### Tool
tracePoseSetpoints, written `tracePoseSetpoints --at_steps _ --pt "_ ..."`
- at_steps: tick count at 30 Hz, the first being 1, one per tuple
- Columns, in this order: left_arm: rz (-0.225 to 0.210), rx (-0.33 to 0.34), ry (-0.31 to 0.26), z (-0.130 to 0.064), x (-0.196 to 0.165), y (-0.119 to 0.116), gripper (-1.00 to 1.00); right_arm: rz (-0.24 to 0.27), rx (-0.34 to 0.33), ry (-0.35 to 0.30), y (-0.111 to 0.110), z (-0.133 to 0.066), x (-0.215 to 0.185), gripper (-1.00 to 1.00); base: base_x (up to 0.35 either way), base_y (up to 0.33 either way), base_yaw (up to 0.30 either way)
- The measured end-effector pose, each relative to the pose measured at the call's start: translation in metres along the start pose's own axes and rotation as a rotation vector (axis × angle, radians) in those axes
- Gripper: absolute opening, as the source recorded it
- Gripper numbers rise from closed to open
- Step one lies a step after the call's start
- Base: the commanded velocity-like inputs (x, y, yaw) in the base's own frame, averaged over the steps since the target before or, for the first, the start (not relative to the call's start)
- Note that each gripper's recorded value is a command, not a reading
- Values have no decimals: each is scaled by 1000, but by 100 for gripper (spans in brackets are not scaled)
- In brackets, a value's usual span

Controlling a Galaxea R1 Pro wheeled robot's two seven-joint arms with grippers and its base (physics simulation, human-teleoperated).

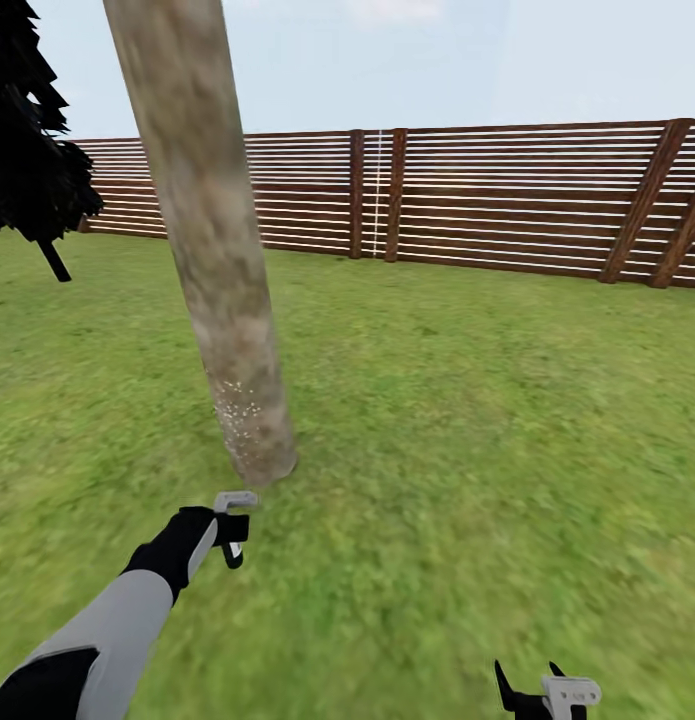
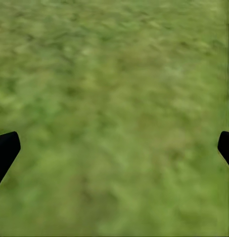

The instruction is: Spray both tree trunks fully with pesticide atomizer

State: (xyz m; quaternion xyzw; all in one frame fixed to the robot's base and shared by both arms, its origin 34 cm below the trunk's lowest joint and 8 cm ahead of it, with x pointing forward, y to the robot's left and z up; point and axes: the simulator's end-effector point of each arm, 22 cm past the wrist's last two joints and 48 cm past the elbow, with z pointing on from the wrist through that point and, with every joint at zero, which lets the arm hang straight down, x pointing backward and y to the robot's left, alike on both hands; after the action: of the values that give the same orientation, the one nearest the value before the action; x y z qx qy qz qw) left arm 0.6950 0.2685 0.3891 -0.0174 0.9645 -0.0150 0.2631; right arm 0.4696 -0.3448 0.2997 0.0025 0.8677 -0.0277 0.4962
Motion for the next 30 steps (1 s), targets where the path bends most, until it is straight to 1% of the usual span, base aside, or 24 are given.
tracePoseSetpoints --at_steps 8,11,15,17,22,24,25,26,28,30 --pt "-1 -5 6 0 2 5 -100 -1 1 -1 -1 0 -1 100 0 -277 24" --pt "-3 -7 8 0 3 6 -100 -1 1 -1 -1 0 -1 100 29 -277 235" --pt "-36 -6 10 1 5 10 -100 -1 -1 0 0 0 0 100 102 -277 272" --pt "-42 -7 12 1 7 11 -100 -1 -1 1 0 0 0 100 120 -277 276" --pt "-48 -75 15 1 8 23 -100 0 -1 2 0 0 1 100 132 -276 272" --pt "-48 -79 15 1 9 22 -100 0 -2 2 1 0 1 100 149 -269 150" --pt "-48 -80 12 1 8 22 -100 0 -2 3 1 0 1 100 166 -256 48" --pt "-48 -81 -13 1 3 22 -100 0 -2 3 1 0 1 100 174 -250 31" --pt "-48 -81 -37 2 -1 21 -100 -1 -2 3 1 0 1 100 185 -241 9" --pt "-48 -79 -41 3 0 20 -100 0 -2 3 1 0 1 100 189 -239 2"
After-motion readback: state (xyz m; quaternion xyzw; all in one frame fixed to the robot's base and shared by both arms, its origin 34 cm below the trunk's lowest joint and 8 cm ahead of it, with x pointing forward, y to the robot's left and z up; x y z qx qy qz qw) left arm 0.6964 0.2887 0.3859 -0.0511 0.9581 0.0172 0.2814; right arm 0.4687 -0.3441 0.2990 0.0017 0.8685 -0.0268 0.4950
